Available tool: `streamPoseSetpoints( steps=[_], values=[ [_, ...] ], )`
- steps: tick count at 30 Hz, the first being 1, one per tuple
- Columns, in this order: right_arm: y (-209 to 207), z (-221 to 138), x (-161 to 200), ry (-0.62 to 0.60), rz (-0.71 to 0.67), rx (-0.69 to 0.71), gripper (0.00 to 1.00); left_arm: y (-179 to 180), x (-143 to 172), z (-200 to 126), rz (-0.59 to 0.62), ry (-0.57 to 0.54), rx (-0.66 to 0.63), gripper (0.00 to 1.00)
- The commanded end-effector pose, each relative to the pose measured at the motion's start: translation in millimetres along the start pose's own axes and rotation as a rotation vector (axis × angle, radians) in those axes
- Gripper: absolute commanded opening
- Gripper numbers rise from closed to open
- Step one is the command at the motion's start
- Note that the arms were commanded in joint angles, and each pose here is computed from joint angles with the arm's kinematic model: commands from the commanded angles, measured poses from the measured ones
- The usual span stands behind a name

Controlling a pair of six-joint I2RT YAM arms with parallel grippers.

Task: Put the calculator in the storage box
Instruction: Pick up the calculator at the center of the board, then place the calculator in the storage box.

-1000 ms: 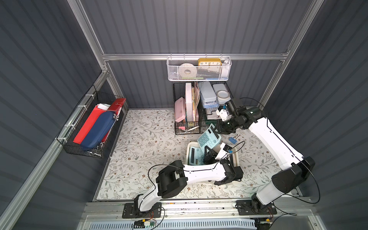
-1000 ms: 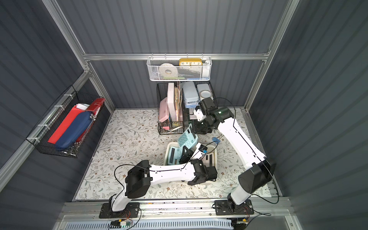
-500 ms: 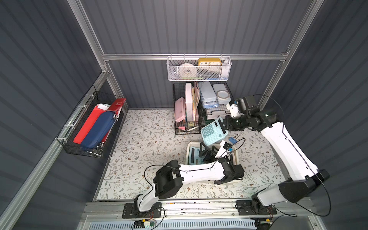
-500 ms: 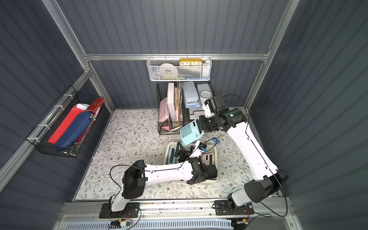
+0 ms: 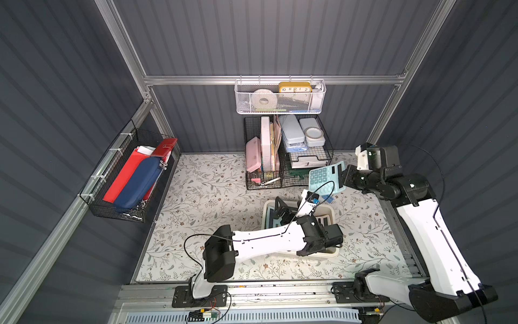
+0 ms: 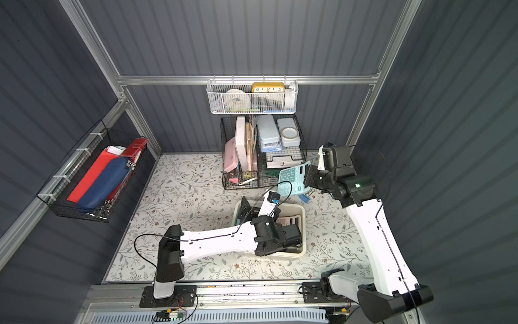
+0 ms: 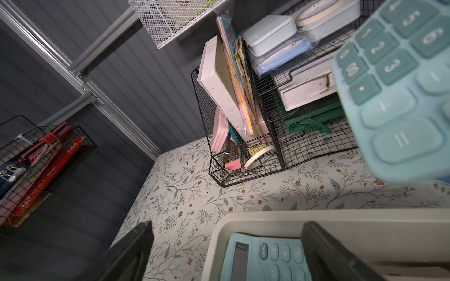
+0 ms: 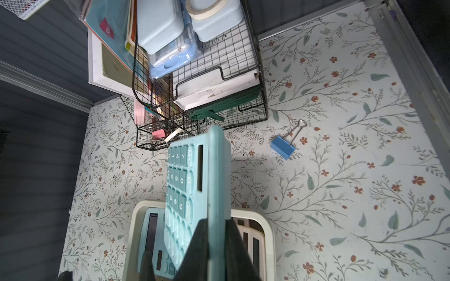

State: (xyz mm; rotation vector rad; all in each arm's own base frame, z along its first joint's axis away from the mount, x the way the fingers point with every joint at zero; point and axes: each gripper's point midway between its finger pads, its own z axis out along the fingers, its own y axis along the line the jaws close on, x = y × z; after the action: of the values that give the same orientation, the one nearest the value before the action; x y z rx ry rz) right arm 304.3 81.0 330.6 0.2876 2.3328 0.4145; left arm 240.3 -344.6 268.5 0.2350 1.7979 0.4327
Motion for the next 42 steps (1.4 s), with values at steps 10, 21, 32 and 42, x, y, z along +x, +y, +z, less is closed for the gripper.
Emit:
streamPoseSetpoints(
  steps=[10, 21, 32, 42],
  values=[
    [-2, -29, 15, -0.060, 0.013, -0.067, 0.00, 52, -46, 32, -0.378, 0.045, 0.214, 0.99],
    [9, -37, 62, 0.020, 0.085, -0.232, 0.00, 72, -71, 56, -0.564, 0.015, 0.587, 0.99],
    [8, -14, 120, 0.097, 0.194, -0.280, 0.00, 54, -68, 80, -0.662, 0.129, 0.898, 0.99],
    [-7, 16, 153, 0.124, 0.290, -0.261, 0.00, 60, -54, 88, -0.692, 0.161, 0.897, 0.99]
  ],
)
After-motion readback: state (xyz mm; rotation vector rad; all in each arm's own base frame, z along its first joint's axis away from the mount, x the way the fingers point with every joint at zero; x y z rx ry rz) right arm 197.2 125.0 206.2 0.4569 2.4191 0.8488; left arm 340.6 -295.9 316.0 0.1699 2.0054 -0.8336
